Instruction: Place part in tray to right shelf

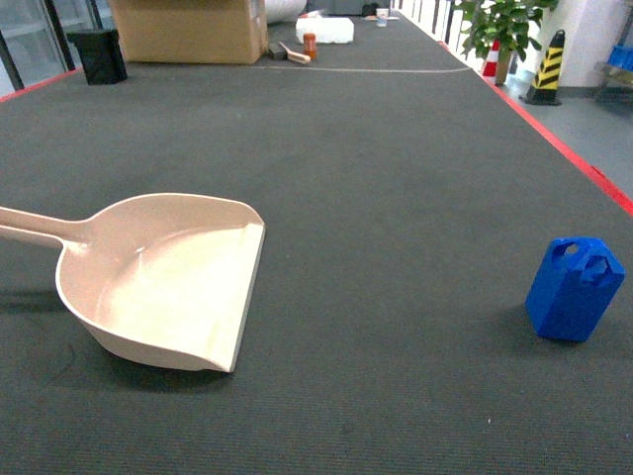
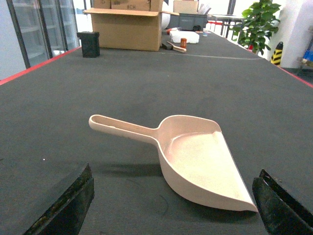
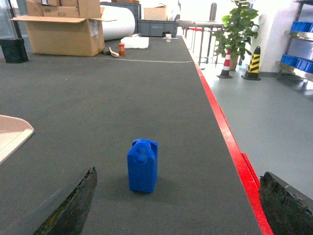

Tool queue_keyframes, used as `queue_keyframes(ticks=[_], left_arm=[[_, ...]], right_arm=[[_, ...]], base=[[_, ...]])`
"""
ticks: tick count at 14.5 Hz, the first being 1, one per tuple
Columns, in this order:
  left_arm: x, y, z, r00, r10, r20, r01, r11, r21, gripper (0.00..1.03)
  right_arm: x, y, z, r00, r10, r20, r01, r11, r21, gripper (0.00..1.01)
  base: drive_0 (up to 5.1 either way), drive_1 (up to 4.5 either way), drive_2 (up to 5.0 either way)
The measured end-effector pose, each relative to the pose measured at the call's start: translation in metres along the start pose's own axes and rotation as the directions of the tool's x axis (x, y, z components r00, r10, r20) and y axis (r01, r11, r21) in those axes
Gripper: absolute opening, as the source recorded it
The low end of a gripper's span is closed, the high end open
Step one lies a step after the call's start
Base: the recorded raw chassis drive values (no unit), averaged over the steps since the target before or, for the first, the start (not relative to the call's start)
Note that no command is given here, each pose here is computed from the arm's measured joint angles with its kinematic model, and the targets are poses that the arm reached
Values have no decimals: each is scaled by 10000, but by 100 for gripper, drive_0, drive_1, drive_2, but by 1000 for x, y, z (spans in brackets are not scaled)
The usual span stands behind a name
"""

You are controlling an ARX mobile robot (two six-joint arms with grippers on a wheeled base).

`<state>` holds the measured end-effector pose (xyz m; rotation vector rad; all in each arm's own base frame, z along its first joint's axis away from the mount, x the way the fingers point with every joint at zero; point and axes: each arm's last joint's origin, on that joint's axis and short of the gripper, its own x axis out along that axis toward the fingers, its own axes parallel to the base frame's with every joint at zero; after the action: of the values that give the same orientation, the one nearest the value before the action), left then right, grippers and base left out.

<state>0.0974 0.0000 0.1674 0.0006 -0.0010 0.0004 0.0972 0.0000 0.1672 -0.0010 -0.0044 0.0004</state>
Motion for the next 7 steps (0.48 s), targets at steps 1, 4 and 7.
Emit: queue_keyframes(ticks=[1, 4, 7], left_arm=[[0, 0, 0, 10000, 0, 0, 0, 10000, 0, 98], [0, 0, 0, 10000, 0, 0, 0, 10000, -4, 98], [0, 0, 0, 10000, 0, 0, 0, 10000, 0, 98]], right_arm=[[0, 0, 0, 10000, 0, 0, 0, 10000, 0, 98], [0, 0, 0, 10000, 0, 0, 0, 10000, 0, 98], [0, 0, 0, 10000, 0, 0, 0, 10000, 0, 98]], base=[[0, 0, 0], [0, 0, 0], [0, 0, 0]])
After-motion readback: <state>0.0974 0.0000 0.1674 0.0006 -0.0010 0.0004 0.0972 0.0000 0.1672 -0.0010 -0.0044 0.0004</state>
